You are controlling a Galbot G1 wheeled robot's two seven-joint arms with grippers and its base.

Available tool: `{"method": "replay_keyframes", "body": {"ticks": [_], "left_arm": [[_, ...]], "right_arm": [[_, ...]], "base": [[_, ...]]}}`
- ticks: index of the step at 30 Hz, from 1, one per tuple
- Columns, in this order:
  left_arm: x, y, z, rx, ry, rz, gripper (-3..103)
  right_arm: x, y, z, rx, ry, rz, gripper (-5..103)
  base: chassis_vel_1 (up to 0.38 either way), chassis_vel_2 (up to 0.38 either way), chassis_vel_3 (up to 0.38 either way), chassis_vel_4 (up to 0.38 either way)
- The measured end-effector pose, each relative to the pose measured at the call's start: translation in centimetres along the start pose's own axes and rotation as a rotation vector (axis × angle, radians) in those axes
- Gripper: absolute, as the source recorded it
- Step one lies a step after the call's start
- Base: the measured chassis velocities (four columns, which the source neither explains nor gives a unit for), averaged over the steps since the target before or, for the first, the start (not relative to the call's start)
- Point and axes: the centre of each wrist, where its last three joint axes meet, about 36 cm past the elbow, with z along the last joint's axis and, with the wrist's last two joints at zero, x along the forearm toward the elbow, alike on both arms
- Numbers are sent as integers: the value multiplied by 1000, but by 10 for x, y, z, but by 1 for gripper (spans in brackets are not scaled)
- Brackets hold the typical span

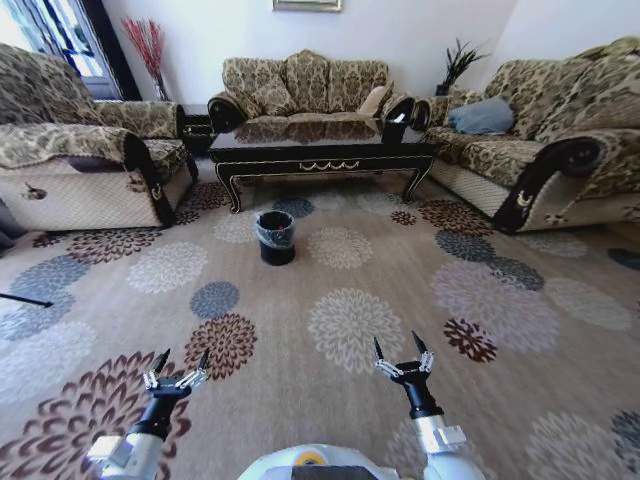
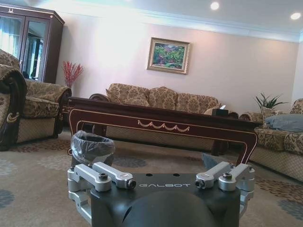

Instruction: Move to the front of the table and pick up the trash from the floor, then place it into the trash bin.

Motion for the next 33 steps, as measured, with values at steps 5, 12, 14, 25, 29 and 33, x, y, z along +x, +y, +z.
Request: {"method": "replay_keyframes", "body": {"ticks": [5,12,14,25,29,33], "left_arm": [[0,0,0,0,0,0,100],[0,0,0,0,0,0,100],[0,0,0,0,0,0,100],[0,0,0,0,0,0,100],[0,0,0,0,0,0,100],[0,0,0,0,0,0,100]], "right_arm": [[0,0,0,0,0,0,100],[0,0,0,0,0,0,100],[0,0,0,0,0,0,100],[0,0,0,0,0,0,100],[0,0,0,0,0,0,100],[0,0,0,0,0,0,100]], "base": [[175,-176,-185,182],[177,-188,-184,187],[171,-217,-168,197],[83,-84,-75,88],[0,0,0,0],[0,0,0,0]]}}
